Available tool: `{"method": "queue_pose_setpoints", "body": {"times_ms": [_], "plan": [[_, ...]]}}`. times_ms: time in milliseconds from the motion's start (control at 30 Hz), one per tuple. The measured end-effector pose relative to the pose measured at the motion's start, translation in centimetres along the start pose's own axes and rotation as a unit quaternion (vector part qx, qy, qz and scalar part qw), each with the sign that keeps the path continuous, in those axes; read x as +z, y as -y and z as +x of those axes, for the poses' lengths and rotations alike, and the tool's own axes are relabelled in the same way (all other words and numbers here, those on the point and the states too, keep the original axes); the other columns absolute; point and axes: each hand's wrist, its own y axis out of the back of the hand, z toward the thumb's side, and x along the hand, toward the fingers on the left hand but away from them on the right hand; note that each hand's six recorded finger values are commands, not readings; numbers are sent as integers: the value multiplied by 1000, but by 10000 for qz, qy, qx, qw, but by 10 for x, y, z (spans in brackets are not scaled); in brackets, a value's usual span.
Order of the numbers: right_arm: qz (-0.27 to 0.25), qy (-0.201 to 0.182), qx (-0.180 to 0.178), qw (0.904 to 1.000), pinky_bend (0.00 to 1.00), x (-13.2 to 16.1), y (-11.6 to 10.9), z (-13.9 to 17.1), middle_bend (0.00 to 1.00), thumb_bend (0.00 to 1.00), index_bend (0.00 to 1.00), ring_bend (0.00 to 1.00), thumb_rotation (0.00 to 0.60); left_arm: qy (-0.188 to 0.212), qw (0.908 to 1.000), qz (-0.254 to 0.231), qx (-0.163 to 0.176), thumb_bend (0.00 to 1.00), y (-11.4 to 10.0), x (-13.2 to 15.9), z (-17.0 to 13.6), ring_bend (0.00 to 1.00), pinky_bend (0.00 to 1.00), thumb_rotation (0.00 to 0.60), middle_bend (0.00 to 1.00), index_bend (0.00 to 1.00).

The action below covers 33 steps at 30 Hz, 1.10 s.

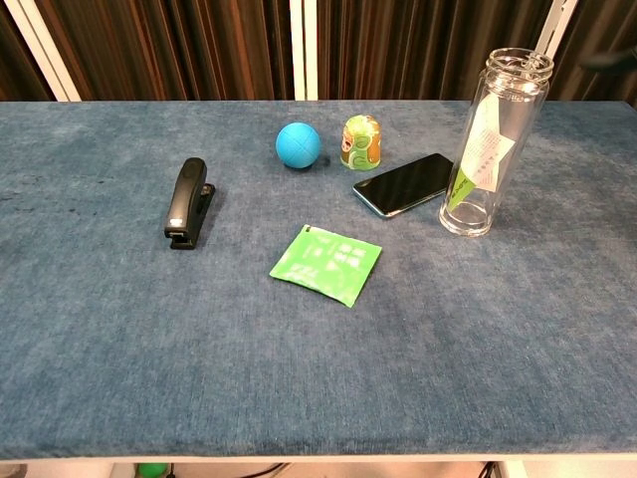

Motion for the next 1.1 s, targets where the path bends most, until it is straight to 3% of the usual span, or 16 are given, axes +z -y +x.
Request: {"method": "queue_pose_setpoints", "body": {"times_ms": [367,1100], "plan": [[69,-24,304,9995,0,6,23,-1,0,287,348,0,600,-16,10000,-5,-6,32,0,-2,-1,51,120,600,83,101],[169,-53,382,9991,0,12,31,-8,0,293,368,0,600,-25,10000,-2,-24,31,1,-3,0,51,121,600,83,101]]}}
